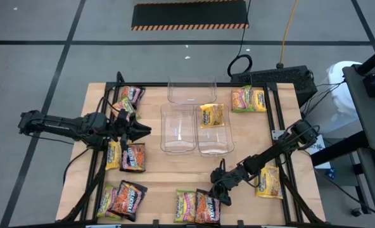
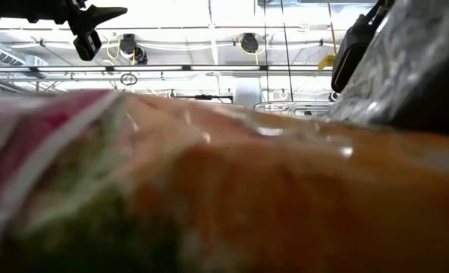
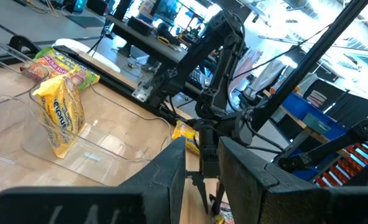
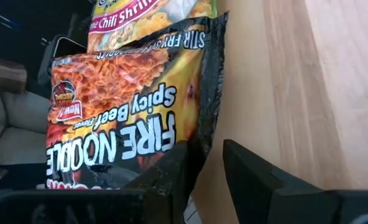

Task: Sort Maruchan noodles
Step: Put the black noodle pack into the left transparent bin

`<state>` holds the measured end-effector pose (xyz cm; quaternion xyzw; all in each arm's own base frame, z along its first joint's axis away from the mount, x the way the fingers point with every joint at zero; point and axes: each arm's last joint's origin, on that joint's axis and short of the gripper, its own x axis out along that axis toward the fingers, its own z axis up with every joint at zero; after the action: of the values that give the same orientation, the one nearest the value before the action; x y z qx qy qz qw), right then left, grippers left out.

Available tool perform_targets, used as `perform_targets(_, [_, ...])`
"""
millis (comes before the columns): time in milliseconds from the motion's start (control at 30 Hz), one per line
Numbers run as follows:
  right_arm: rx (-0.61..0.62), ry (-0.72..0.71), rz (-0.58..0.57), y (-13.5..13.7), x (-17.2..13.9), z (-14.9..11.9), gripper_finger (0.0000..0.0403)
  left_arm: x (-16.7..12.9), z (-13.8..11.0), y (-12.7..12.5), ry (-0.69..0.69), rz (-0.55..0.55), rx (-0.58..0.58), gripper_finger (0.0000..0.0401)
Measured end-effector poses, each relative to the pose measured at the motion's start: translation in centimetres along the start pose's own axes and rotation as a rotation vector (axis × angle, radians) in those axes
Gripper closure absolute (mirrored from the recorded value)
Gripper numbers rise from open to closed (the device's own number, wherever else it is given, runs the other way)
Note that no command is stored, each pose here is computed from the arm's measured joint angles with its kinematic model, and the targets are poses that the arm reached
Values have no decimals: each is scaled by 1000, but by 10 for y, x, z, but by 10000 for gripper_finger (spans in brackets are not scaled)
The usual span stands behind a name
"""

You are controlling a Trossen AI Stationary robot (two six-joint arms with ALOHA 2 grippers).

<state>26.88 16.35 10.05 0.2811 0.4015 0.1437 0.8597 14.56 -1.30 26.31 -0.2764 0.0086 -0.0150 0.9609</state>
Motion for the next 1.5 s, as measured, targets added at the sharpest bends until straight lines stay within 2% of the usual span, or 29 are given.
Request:
perform_targets(233, [-18, -3, -2, -1, 0, 1, 395, 0, 0, 0, -1, 0, 0, 299])
perform_targets(400, [-7, -51, -21, 0, -1, 3, 401, 0, 0, 0, 0, 0, 0, 299])
perform_targets(633, [-27, -121, 30, 15, -20, 17, 402, 0, 0, 0, 0, 1, 3, 299])
perform_targets(1033, [-75, -394, -68, 36, -62, 43, 403, 0, 0, 0, 1, 1, 6, 299])
perform_targets(1233, [-86, -414, -59, 41, -65, 48, 403, 0, 0, 0, 2, 1, 7, 299])
perform_targets(1500, [-167, -479, -65, 53, -68, 64, 403, 0, 0, 0, 2, 2, 29, 299])
